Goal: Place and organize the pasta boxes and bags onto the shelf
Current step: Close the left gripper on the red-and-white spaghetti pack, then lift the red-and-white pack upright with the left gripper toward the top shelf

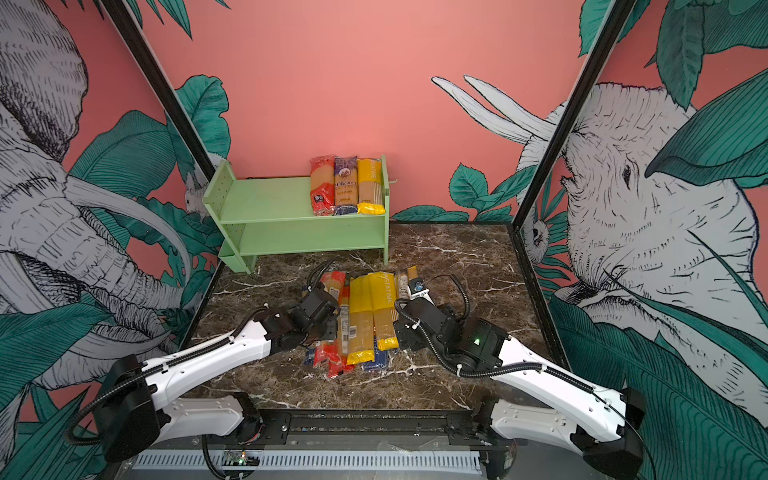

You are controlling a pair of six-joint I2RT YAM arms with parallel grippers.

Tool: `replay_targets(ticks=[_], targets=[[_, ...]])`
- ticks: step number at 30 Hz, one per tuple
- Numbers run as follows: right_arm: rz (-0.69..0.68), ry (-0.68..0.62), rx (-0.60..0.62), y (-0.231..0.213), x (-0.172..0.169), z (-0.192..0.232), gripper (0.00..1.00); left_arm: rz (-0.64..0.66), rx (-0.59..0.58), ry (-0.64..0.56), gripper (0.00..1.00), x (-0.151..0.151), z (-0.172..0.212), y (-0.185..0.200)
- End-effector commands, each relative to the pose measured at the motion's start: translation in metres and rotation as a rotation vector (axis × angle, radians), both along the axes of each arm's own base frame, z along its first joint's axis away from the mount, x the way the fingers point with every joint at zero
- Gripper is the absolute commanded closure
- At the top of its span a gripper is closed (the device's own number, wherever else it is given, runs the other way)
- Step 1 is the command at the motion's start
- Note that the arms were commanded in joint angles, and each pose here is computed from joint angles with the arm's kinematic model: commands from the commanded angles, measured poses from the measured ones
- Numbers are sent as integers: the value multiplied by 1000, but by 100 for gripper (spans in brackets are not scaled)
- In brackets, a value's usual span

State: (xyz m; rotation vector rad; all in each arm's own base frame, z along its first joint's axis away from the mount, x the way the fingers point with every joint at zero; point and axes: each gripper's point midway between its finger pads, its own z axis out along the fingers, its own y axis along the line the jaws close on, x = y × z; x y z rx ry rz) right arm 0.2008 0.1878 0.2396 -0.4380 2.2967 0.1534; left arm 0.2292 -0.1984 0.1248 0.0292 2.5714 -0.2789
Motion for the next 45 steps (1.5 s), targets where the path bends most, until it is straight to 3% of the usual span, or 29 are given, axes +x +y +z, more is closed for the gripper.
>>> replay_targets(ticks=[1,14,21,32,45], targets=[[5,-19,29,7,4,13,1,23,-26,-142,100,9,52,11],[47,-25,49,33,14,32,1,85,5,-357,100,-16,168,84],[66,-55,61,46,22,55,1,104,52,-500,100,-9,244,104],[92,-92,57,55,31,82,1,119,18,-596,100,59,321,94],[143,-137,79,76,53,131,1,159,-81,-619,100,155,349,96]])
